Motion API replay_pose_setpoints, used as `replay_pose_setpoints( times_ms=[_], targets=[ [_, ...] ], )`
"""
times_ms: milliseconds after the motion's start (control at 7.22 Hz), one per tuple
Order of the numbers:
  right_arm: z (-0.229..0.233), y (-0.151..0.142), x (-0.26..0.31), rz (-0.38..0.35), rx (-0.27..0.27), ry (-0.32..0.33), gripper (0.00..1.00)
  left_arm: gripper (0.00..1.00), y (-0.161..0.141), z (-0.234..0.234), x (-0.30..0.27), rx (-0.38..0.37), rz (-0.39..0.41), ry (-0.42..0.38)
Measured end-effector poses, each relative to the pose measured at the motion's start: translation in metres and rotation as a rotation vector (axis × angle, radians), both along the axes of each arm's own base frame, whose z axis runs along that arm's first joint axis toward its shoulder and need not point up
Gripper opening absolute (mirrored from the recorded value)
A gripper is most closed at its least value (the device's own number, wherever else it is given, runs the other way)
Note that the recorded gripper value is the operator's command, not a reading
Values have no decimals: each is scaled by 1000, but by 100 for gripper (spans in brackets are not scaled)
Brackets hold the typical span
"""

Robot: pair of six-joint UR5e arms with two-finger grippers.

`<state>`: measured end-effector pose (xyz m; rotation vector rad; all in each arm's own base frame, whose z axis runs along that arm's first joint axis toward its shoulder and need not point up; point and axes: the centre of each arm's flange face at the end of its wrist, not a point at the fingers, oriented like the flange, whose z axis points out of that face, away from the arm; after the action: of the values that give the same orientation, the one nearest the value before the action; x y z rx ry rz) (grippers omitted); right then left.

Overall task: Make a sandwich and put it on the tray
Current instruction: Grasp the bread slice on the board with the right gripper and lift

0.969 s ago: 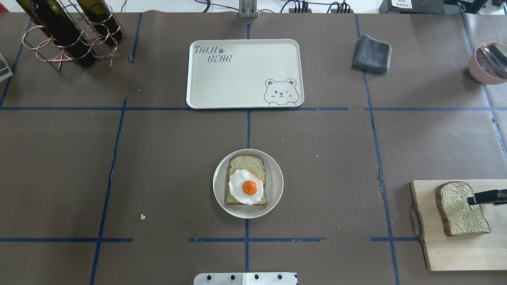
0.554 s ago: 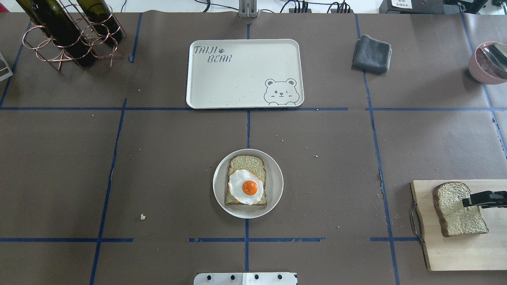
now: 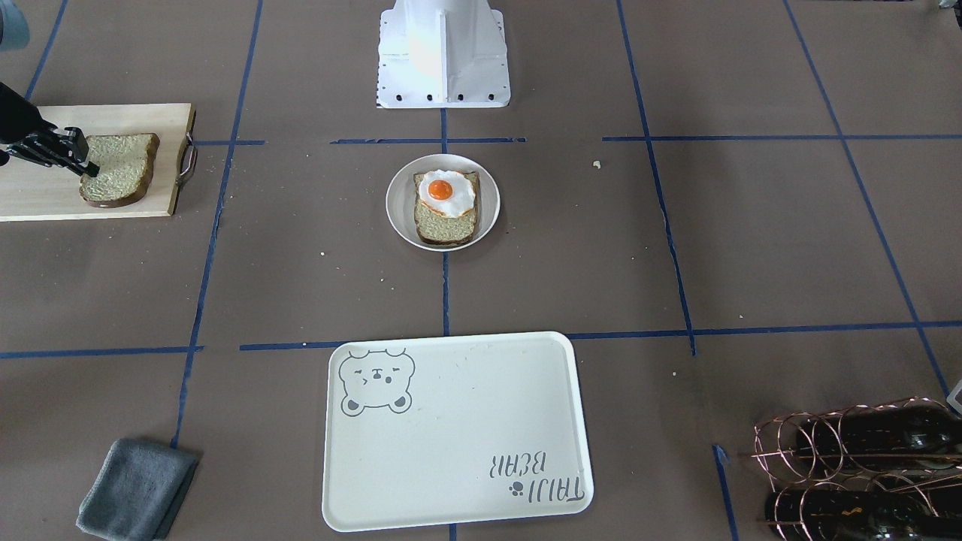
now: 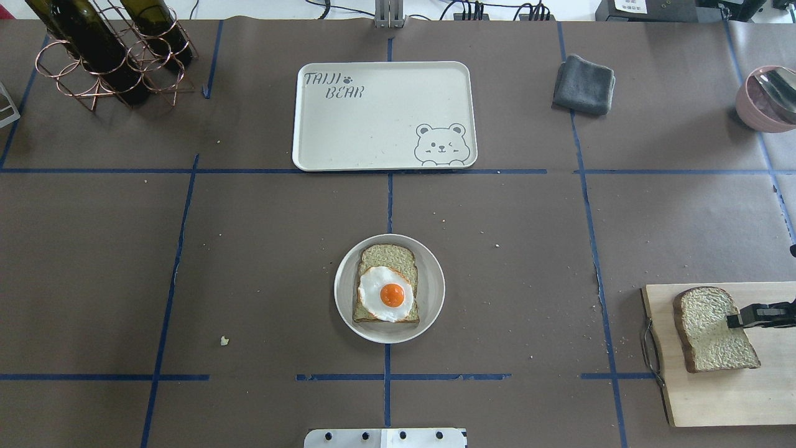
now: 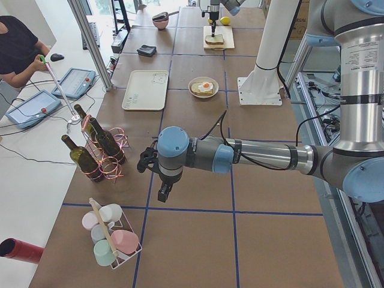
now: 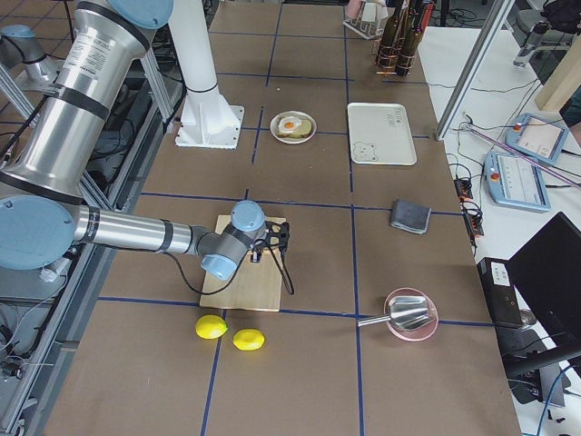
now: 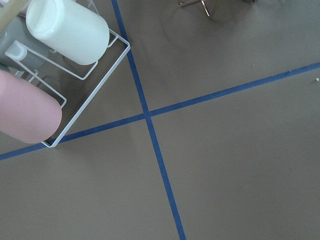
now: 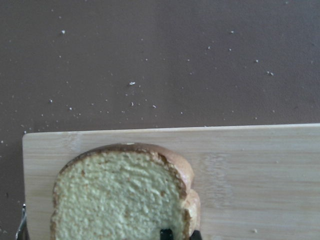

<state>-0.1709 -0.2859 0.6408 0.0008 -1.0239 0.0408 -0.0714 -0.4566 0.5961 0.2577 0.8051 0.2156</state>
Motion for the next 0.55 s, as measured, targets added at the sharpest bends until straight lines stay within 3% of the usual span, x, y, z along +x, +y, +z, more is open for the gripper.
replay_pose_setpoints(
  times_ms=[554],
  targets=[
    [-23,5,4,-12,59,-90,0,100,0,-2,0,6,0,0]
  ],
)
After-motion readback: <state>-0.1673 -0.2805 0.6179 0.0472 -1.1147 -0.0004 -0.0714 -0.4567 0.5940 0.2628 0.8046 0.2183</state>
